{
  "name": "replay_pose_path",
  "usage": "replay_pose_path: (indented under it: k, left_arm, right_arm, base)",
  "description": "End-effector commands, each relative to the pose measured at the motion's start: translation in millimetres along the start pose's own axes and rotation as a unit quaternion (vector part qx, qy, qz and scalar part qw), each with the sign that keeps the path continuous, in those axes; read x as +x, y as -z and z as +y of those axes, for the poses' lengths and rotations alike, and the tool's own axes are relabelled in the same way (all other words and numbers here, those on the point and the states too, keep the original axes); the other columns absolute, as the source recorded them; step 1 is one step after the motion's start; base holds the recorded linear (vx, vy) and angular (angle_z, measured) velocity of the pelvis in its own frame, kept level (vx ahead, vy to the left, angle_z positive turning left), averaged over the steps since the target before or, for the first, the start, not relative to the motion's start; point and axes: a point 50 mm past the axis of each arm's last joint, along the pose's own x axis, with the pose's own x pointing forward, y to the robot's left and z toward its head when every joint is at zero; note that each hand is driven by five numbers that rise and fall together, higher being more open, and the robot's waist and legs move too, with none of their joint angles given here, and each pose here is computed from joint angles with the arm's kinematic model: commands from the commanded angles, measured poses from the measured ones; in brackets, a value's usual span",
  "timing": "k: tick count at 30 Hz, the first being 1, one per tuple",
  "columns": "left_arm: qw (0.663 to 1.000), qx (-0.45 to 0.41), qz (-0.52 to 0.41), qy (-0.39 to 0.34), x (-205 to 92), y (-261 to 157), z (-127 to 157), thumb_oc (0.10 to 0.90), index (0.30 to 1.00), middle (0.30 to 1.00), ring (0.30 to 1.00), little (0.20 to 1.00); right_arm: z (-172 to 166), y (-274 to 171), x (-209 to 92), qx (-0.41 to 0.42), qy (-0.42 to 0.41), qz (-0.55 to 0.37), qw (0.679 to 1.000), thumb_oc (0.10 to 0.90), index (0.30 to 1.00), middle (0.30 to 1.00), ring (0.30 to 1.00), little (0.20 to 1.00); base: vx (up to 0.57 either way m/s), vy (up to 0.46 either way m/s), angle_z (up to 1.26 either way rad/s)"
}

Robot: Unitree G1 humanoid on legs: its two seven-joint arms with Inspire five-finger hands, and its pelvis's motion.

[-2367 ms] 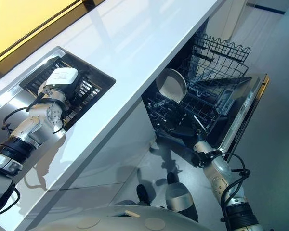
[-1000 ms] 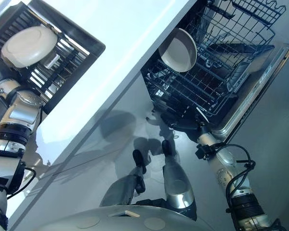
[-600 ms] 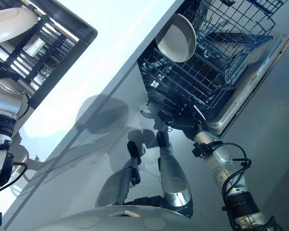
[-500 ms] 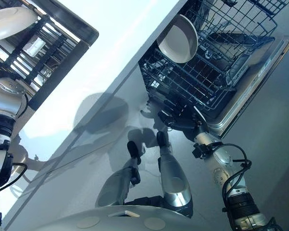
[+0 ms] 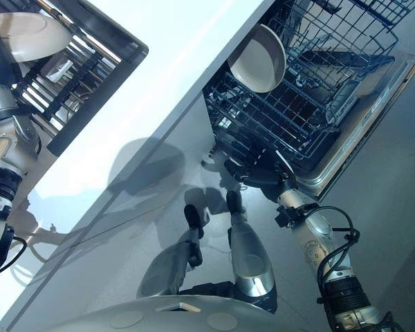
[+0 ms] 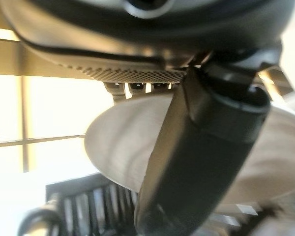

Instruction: Pick up plates and place into dishwasher.

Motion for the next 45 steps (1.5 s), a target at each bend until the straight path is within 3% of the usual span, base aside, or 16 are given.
replay_pose_path:
  k: [1, 7, 8, 9, 11, 21, 31, 45]
  left_arm:
    - [0.994, 0.100, -0.028, -0.042, 23.5, 29.5, 28.7, 0.800, 0.900, 0.900, 0.900, 0.900]
    - [0.994, 0.103, -0.039, -0.023, 12.7, 34.0, 22.4, 0.800, 0.900, 0.900, 0.900, 0.900]
    - [0.994, 0.103, -0.037, -0.017, 11.0, 35.6, 21.2, 0.764, 0.869, 0.869, 0.869, 0.864]
    - [0.994, 0.103, -0.035, -0.011, 9.0, 36.6, 19.9, 0.608, 0.735, 0.735, 0.735, 0.708]
    - [0.995, 0.100, -0.027, 0.003, 4.0, 40.4, 16.0, 0.100, 0.300, 0.300, 0.300, 0.200]
    - [0.996, 0.007, 0.086, -0.005, -16.8, 63.5, 8.7, 0.100, 0.300, 0.300, 0.300, 0.200]
    - [0.995, -0.007, 0.096, -0.032, -27.7, 71.8, 9.9, 0.100, 0.300, 0.300, 0.300, 0.200]
    - [0.968, -0.137, 0.127, -0.167, -25.2, 81.1, 36.1, 0.100, 0.300, 0.300, 0.300, 0.200]
  right_arm:
    - [12.9, -27.9, -3.0, -0.014, -0.051, -0.079, 0.995, 0.800, 0.900, 0.900, 0.900, 0.900]
    - [8.1, -23.3, -9.2, -0.010, -0.039, -0.064, 0.997, 0.800, 0.900, 0.900, 0.900, 0.900]
    - [7.8, -22.5, -9.9, -0.010, -0.038, -0.062, 0.997, 0.800, 0.900, 0.900, 0.900, 0.900]
    - [7.4, -21.6, -10.5, -0.008, -0.037, -0.059, 0.998, 0.800, 0.900, 0.900, 0.900, 0.900]
    - [6.6, -19.5, -12.1, -0.005, -0.033, -0.054, 0.998, 0.800, 0.900, 0.900, 0.900, 0.900]
    - [4.2, -11.8, -21.3, 0.004, -0.019, -0.031, 0.999, 0.800, 0.900, 0.900, 0.900, 0.900]
    - [2.3, -3.3, -30.4, 0.020, -0.013, -0.015, 1.000, 0.800, 0.900, 0.900, 0.900, 0.900]
    - [-7.0, -35.0, -37.3, -0.006, 0.084, -0.140, 0.987, 0.800, 0.900, 0.900, 0.900, 0.900]
  base:
    - [0.04, 0.050, 0.04]
    - [0.07, 0.054, 0.07]
    - [0.07, 0.056, 0.05]
    - [0.07, 0.059, 0.03]
    - [0.07, 0.053, 0.01]
    - [0.06, 0.014, -0.02]
    - [0.04, -0.011, -0.02]
    - [-0.01, 0.000, 0.00]
